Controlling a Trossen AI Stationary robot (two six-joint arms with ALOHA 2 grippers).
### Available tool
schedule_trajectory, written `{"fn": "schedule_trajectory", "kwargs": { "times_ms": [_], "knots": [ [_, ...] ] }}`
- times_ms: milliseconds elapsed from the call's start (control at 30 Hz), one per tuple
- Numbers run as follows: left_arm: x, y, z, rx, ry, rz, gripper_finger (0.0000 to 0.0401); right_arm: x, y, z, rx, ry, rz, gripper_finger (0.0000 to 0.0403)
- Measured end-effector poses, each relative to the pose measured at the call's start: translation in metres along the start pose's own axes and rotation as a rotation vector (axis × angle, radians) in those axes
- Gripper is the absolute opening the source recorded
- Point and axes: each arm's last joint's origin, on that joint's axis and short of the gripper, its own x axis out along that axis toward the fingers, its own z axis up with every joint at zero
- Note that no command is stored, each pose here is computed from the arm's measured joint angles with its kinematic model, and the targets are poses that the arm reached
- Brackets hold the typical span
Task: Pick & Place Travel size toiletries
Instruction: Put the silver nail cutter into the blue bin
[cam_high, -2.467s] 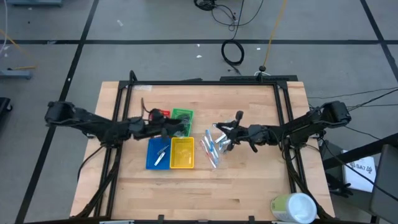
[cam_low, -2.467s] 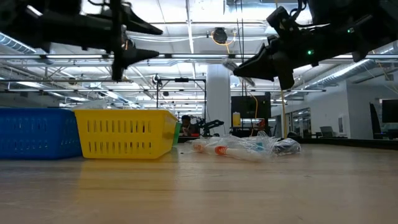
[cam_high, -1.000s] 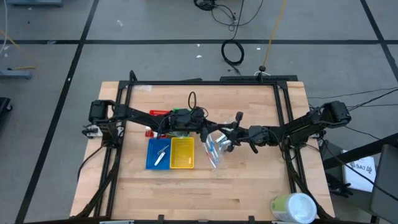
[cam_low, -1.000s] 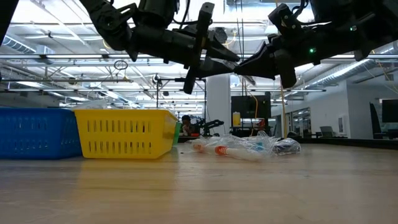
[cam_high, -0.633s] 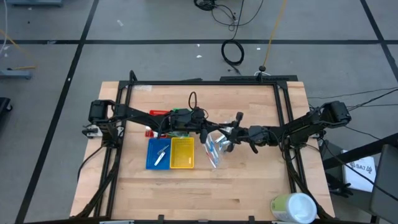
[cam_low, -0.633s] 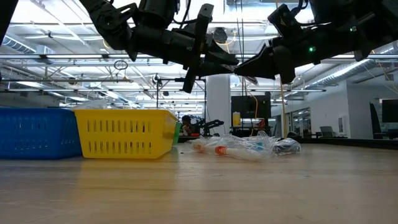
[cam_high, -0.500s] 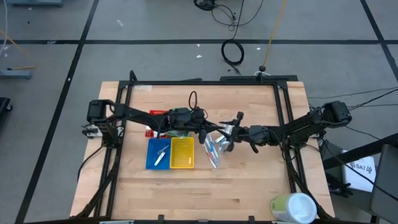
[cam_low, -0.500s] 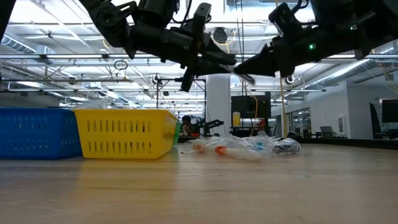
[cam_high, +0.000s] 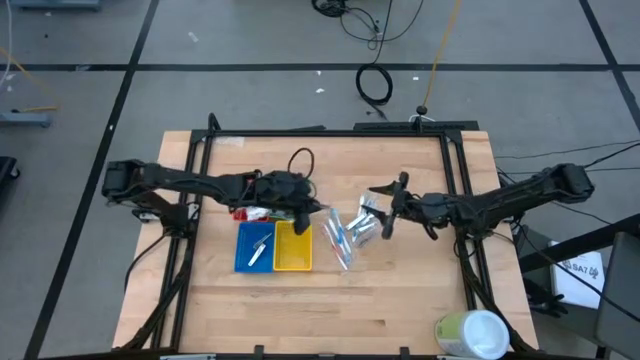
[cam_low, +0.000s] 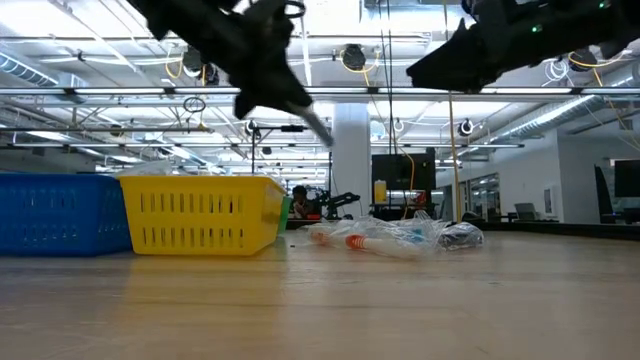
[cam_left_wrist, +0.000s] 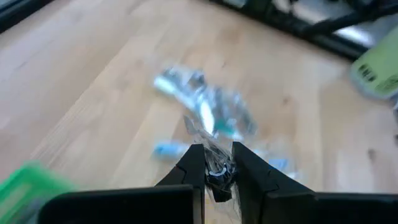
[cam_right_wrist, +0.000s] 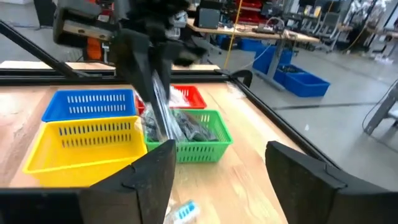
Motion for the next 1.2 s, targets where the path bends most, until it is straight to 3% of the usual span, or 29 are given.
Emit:
{"fn": "schedule_trajectory", "kwargs": {
  "times_ms": [367, 600, 800, 1000, 1200],
  "knots": [
    [-0.065, -0.037, -0.019, 0.091, 0.065, 0.088, 0.0037, -0.029, -0.016, -0.008, 0.050, 0.012, 0.003, 0.0219],
    [-0.091, -0.035, -0.050, -0.003, 0.059, 0.144, 0.0037, -0.051, -0.029, -0.036, 0.146, -0.182, -0.013, 0.0212],
    [-0.109, -0.032, -0.079, -0.060, 0.182, 0.136, 0.0037, -0.062, -0.037, -0.047, 0.196, -0.288, -0.025, 0.0212],
    [-0.129, -0.035, -0.094, -0.086, 0.312, 0.101, 0.0037, -0.064, -0.038, -0.046, 0.201, -0.302, -0.024, 0.0212],
    [-0.129, -0.040, -0.102, -0.083, 0.420, 0.041, 0.0037, -0.064, -0.038, -0.047, 0.194, -0.288, -0.024, 0.0212]
  ]
}}
